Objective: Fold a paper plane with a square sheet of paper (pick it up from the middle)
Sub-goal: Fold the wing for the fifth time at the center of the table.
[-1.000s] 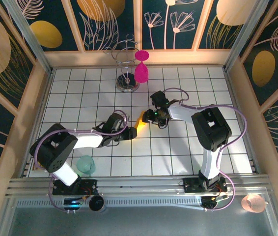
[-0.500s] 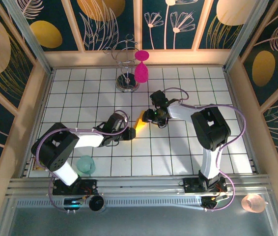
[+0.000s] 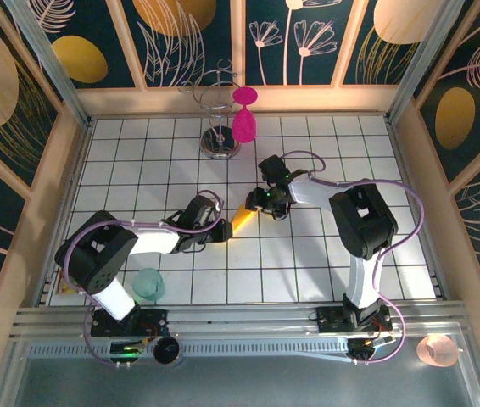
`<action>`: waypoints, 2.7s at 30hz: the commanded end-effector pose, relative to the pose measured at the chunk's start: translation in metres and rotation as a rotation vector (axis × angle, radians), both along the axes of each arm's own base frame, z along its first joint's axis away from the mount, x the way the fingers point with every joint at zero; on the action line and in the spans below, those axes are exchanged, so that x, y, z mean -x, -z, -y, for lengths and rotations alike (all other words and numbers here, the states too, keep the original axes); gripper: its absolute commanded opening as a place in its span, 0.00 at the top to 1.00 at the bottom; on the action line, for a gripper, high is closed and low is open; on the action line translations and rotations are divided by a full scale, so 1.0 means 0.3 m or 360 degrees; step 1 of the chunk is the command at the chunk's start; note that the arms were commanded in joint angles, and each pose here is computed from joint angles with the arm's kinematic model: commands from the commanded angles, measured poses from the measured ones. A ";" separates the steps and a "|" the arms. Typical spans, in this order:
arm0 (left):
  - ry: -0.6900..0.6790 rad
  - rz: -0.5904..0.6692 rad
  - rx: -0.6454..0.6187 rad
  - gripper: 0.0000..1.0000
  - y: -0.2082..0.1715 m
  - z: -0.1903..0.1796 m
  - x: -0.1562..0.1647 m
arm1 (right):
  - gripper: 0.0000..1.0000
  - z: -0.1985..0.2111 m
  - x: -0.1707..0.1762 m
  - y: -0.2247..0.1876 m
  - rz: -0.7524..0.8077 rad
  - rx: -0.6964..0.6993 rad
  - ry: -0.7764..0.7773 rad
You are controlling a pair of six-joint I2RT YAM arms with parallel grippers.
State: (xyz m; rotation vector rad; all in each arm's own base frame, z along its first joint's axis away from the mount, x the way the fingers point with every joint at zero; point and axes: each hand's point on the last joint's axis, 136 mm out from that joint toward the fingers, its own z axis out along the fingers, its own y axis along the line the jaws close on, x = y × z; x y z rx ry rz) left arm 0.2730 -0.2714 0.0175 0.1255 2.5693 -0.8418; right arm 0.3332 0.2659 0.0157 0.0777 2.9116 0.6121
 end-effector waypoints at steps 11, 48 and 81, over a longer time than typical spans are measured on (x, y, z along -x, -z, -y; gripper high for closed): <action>-0.0042 -0.0085 -0.0111 0.83 0.070 -0.034 0.018 | 0.41 0.004 -0.018 0.199 0.0001 0.0111 -0.0011; -0.0066 -0.0143 -0.0190 0.85 0.117 -0.057 0.026 | 0.65 -0.190 0.040 -0.257 0.0415 -0.0528 -0.0086; -0.0072 -0.0162 -0.0192 0.85 0.123 -0.063 0.036 | 0.74 -0.162 0.041 -0.026 0.0203 -0.0321 -0.0058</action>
